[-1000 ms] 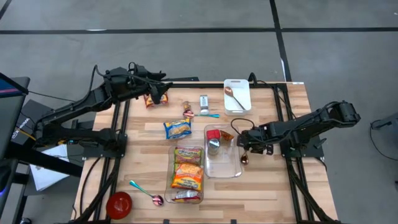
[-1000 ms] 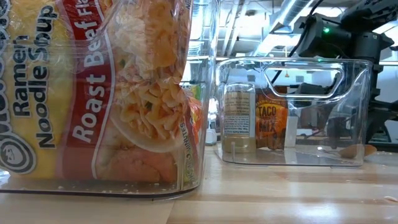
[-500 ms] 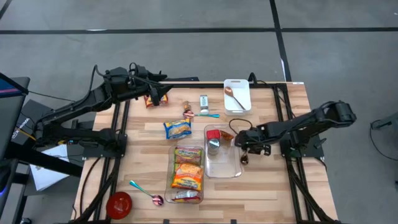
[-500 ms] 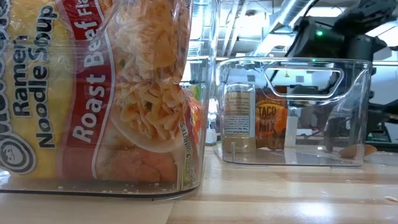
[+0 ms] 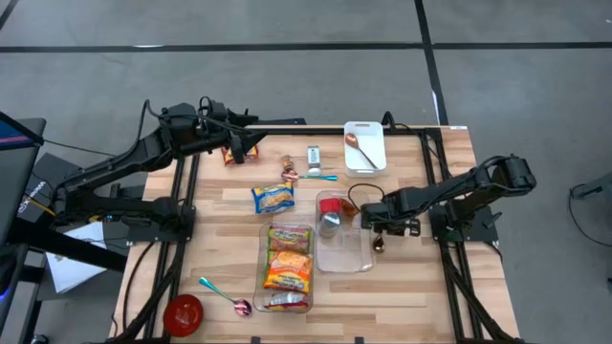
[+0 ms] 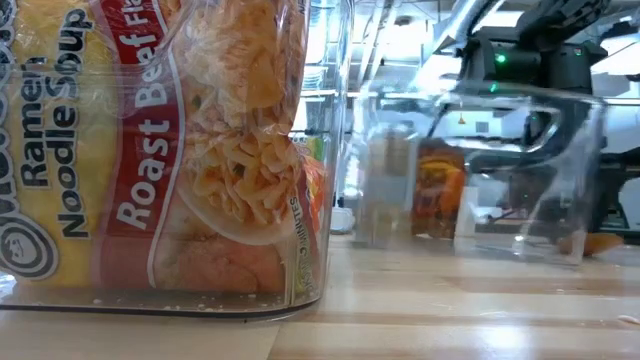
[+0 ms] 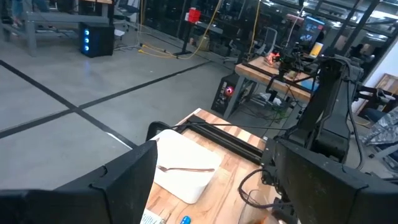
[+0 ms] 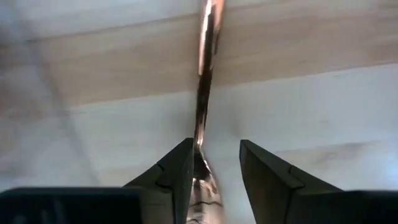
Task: Pick & Place Food Item
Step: Put the gold spoon into the white bin
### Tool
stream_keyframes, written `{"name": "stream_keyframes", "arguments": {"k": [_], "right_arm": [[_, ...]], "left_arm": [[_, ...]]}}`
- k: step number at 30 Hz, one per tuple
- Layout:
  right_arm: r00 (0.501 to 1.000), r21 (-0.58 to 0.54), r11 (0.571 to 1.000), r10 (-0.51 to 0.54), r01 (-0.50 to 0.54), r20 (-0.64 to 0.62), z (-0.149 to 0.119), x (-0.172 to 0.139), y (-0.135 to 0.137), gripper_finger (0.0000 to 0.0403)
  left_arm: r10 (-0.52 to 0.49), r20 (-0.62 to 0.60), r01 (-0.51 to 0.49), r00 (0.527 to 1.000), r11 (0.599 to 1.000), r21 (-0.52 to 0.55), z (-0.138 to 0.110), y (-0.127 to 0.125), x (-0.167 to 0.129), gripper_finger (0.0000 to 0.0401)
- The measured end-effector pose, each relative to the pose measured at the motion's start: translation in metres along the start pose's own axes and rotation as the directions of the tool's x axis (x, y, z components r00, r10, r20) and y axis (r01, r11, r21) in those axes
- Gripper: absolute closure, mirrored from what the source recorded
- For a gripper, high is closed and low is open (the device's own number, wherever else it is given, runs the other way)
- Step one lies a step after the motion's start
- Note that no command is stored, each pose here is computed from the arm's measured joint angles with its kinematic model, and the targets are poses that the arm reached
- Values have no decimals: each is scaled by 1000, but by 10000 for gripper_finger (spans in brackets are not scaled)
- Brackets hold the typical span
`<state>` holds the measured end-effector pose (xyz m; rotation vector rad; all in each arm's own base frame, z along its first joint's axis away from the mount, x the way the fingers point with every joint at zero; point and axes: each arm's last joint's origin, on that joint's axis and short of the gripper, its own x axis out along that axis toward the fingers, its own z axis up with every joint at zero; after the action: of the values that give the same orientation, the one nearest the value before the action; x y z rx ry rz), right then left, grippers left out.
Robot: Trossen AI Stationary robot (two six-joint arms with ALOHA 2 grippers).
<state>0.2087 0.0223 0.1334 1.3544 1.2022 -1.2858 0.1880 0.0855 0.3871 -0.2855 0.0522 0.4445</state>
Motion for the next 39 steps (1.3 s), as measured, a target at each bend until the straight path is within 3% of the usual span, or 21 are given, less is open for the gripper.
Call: {"name": "stream_keyframes", "arguments": {"k": [3, 6, 26, 31, 39], "right_arm": [[997, 0, 997, -76, 76, 14, -1, 2, -8, 287], [997, -8, 997, -77, 77, 5, -3, 2, -9, 290], [971, 51, 970, 235, -237, 43, 1, -46, -21, 291], [981, 34, 981, 187, -189, 48, -5, -52, -37, 291], [995, 24, 999, 18, -20, 96, -8, -51, -57, 312]], "left_arm": [[0, 0, 0, 1000, 1000, 0, 0, 0, 0, 87], [-3, -1, 3, 1000, 1000, 0, 0, 0, 0, 87], [2, 0, -2, 1000, 1000, -2, 0, 0, 0, 87], [2, 0, -2, 1000, 1000, -3, 0, 0, 0, 87], [0, 5, 0, 1000, 1000, -3, 1, 0, 0, 87]]}}
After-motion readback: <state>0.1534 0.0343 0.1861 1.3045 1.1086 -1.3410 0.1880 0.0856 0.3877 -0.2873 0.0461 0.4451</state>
